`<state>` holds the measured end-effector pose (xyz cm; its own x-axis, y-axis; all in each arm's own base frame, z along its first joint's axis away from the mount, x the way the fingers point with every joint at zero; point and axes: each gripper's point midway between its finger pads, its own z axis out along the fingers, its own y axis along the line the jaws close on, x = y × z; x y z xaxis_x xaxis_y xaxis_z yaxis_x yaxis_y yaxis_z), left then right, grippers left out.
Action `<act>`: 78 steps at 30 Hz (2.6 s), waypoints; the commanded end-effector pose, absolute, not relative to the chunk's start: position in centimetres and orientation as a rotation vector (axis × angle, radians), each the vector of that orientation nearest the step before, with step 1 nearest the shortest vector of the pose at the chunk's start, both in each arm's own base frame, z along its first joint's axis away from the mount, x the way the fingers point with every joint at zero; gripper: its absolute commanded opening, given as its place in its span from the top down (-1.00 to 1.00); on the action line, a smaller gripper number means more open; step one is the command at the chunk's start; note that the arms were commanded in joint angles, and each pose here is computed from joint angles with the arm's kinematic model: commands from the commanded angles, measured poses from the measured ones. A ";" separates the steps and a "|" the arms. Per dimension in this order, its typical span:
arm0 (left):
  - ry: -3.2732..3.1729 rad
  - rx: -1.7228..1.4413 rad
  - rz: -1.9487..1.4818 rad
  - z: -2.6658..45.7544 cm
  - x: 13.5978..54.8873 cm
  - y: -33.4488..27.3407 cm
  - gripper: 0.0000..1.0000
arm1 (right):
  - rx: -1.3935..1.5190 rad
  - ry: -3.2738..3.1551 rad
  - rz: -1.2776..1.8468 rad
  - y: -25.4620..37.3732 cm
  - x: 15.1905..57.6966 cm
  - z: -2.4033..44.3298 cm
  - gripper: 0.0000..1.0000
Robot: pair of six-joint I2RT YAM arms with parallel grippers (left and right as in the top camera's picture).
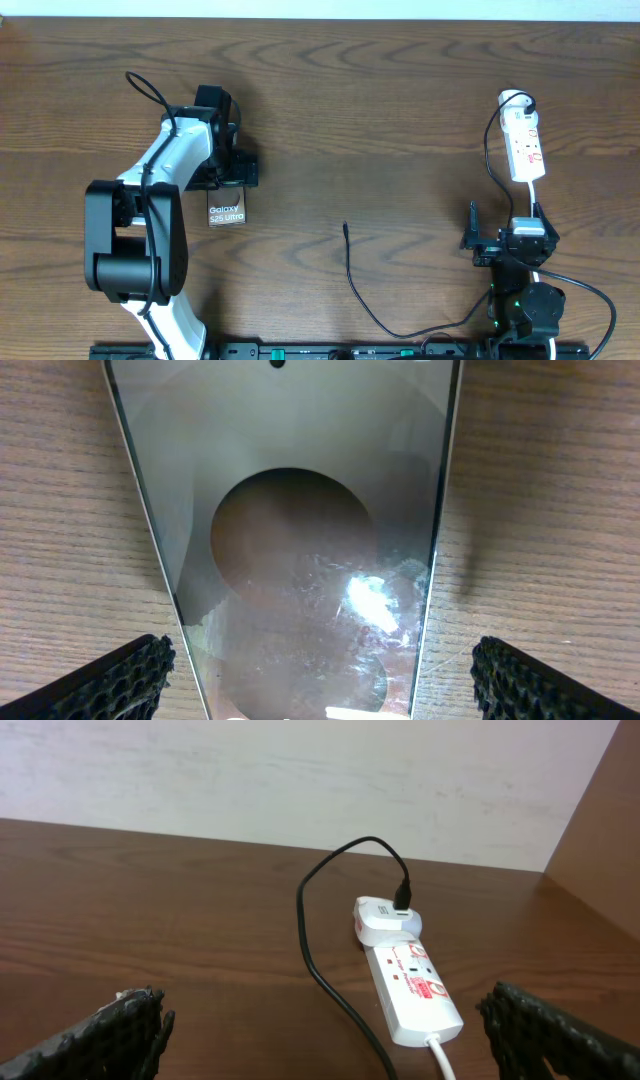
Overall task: Plug charger to phone and switch on socket
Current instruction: 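Lower the left gripper down toward the Galaxy phone, then close the left gripper on the phone's top edge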
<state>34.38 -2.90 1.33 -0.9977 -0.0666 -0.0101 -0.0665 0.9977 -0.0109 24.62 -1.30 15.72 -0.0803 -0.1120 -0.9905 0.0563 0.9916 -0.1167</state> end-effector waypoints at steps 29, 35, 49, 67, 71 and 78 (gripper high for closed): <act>3.142 -0.153 0.036 0.6 34.2 -1.7 -0.96 | -0.059 1.644 -0.134 -1.0 24.6 15.7 -0.99; 3.141 -0.174 0.030 0.6 34.2 -1.3 -0.96 | -0.059 1.644 -0.134 -1.0 24.6 15.7 -0.99; 3.163 -0.146 0.021 0.4 33.6 -1.5 -0.96 | -0.059 1.644 -0.134 -1.0 24.6 15.7 -0.99; 3.163 -0.083 0.020 -0.8 33.0 -1.5 -0.96 | -0.059 1.644 -0.134 -1.0 24.6 15.7 -0.99; 3.147 -0.012 0.018 -0.8 33.5 -1.5 -0.95 | -0.059 1.644 -0.134 -1.0 24.6 15.7 -0.99; 3.134 -0.001 0.016 -0.8 33.8 -1.6 -0.96 | -0.059 1.644 -0.134 -1.0 24.6 15.7 -0.98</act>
